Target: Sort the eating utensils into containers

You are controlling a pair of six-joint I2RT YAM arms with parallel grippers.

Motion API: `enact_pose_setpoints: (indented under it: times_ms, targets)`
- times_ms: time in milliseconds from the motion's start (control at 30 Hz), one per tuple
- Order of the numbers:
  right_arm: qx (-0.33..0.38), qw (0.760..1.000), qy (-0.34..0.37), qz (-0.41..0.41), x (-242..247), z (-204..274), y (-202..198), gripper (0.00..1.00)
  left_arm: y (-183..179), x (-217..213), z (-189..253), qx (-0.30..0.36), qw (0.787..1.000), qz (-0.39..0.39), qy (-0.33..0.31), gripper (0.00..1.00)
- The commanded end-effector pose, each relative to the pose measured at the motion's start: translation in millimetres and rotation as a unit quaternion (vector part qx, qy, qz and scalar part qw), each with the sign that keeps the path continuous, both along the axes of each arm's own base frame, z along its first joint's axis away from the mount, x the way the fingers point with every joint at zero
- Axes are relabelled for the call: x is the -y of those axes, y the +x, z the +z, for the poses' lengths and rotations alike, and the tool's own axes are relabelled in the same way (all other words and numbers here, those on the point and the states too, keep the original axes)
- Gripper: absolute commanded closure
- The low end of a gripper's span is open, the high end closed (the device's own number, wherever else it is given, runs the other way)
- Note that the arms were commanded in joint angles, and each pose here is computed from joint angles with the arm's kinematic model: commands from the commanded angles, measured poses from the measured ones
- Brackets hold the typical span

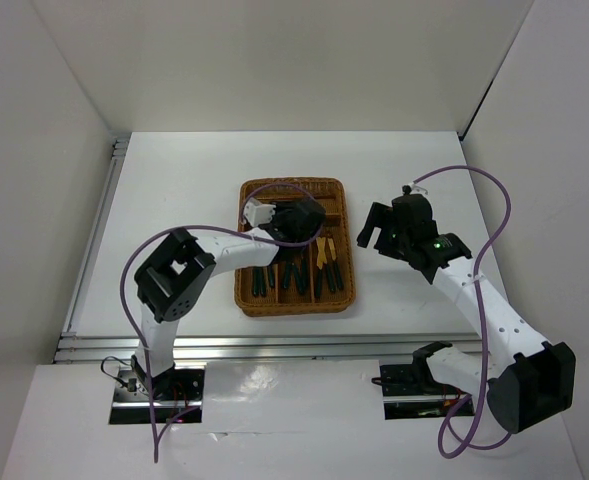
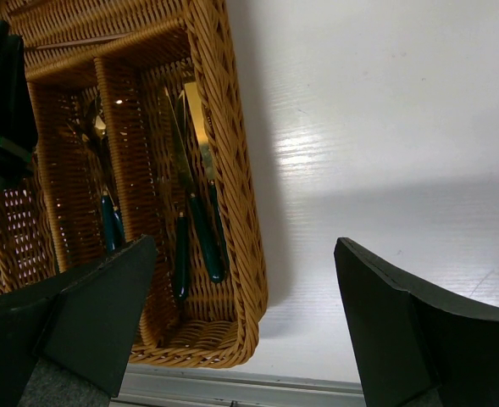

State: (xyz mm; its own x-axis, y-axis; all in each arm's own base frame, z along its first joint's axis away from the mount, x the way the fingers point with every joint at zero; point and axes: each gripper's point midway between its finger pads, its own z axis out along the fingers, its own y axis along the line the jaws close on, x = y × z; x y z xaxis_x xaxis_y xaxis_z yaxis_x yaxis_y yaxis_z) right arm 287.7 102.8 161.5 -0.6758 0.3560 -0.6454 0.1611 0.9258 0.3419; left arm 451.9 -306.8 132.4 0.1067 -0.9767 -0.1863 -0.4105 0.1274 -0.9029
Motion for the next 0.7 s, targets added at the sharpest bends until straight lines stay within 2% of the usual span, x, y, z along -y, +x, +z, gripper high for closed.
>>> enact_pose_setpoints:
  times_ms: [0,167,300,367,467,500,600,633,667]
  targets:
    - [-0.004,1.0,-0.004,-0.001,4,-2,-5,0.06,16,3,36,0.065,0.958,0.103,-0.258,0.73]
    - [0.002,1.0,-0.006,-0.004,6,0,-4,0.06,18,4,29,0.059,0.96,0.106,-0.252,0.73]
    - [0.002,1.0,-0.006,-0.004,6,0,-4,0.06,14,-8,39,0.061,0.965,0.107,-0.231,0.66]
    - [0.002,1.0,-0.006,-0.004,6,0,-4,0.06,12,-13,51,0.059,0.969,0.096,-0.222,0.57]
    - [0.006,1.0,-0.005,-0.004,5,2,-3,0.06,14,-29,53,0.033,0.98,0.061,-0.185,0.46]
    - [0.006,1.0,-0.005,-0.004,5,2,-3,0.06,15,-38,68,0.034,0.986,0.031,-0.157,0.43]
    - [0.023,1.0,-0.003,-0.009,6,11,1,0.0,11,-50,80,0.03,0.992,-0.04,-0.114,0.36]
    - [0.039,0.999,-0.001,-0.013,7,20,5,0.0,12,-68,98,0.04,0.995,-0.065,-0.062,0.36]
    - [0.039,0.999,-0.001,-0.013,7,20,5,0.0,11,-75,105,0.04,0.995,-0.084,-0.041,0.36]
